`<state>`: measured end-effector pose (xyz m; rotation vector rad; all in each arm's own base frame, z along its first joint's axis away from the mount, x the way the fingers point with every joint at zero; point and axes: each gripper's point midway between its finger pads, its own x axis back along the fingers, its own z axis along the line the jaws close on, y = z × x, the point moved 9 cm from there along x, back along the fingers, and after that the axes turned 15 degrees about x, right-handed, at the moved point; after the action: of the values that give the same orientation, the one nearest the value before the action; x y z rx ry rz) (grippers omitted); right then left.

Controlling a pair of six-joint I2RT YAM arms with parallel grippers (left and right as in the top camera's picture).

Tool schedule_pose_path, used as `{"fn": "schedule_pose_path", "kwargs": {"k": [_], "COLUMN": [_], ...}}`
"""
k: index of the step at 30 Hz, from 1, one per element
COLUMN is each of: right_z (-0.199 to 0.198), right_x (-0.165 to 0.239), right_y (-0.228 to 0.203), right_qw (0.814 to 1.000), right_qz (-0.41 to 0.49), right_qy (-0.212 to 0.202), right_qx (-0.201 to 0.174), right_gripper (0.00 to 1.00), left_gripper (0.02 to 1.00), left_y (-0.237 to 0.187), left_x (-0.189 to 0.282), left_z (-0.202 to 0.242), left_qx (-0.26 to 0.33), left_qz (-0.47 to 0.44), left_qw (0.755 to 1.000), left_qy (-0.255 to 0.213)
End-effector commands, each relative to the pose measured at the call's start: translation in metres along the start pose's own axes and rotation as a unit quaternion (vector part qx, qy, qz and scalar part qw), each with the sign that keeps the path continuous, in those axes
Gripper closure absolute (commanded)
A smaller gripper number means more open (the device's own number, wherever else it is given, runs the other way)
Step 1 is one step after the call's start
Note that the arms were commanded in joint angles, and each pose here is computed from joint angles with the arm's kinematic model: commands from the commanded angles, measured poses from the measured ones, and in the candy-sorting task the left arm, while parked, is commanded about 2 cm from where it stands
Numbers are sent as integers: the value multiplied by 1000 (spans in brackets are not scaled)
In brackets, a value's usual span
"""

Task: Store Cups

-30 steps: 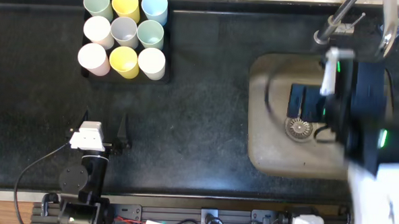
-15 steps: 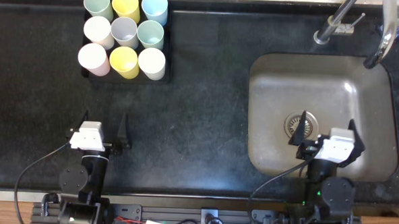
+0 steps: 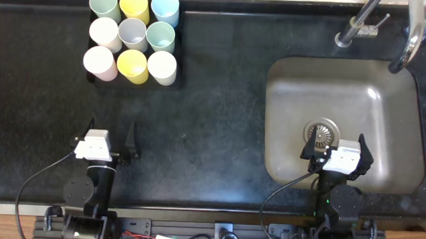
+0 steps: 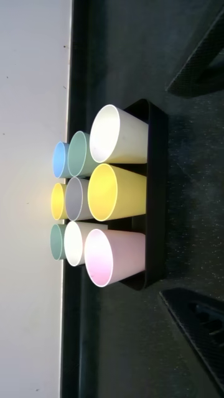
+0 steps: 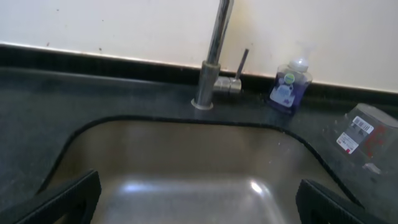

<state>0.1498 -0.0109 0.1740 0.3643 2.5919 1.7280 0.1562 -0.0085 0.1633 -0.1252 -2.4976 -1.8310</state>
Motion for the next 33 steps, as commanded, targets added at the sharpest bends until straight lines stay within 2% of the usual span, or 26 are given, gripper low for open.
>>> {"fn": "schedule_pose_path", "kwargs": {"k": [1,11,13,14,17,19,21,23,25,33], "right_z": [-2,-2,-6,-6,1,9,18,24,28,28], "right_x": [1,1,1,1,1,1,2,2,2,1], "right_y": [2,2,0,1,3,6,10,13,13,12], "right_qw": [1000,1000,999,999,1000,997,991,984,980,980], "right_qz": [-8,-8,1,0,-16,-33,-62,-93,-115,-120], "right_qy": [-8,-7,-35,-33,9,56,109,144,156,154], "right_qx": [-2,-2,-1,-1,-19,-36,-40,-40,-40,-41], "right_gripper": [5,3,5,5,3,5,5,5,3,3], "left_gripper": [20,20,20,20,20,23,20,20,23,20], "left_y": [0,0,0,0,0,0,0,0,0,0], "left_x": [0,0,0,0,0,0,0,0,0,0], "left_z": [0,0,0,0,0,0,0,0,0,0], "left_qx": [-9,-9,-9,-9,-9,-9,-9,-9,-9,-9], "left_qz": [-1,-1,-1,-1,-1,-1,-1,-1,-1,-1], "left_qw": [1000,1000,1000,1000,1000,1000,1000,1000,1000,1000], "left_qy": [-4,-4,-3,-4,-4,-3,-4,-4,-3,-3]}}
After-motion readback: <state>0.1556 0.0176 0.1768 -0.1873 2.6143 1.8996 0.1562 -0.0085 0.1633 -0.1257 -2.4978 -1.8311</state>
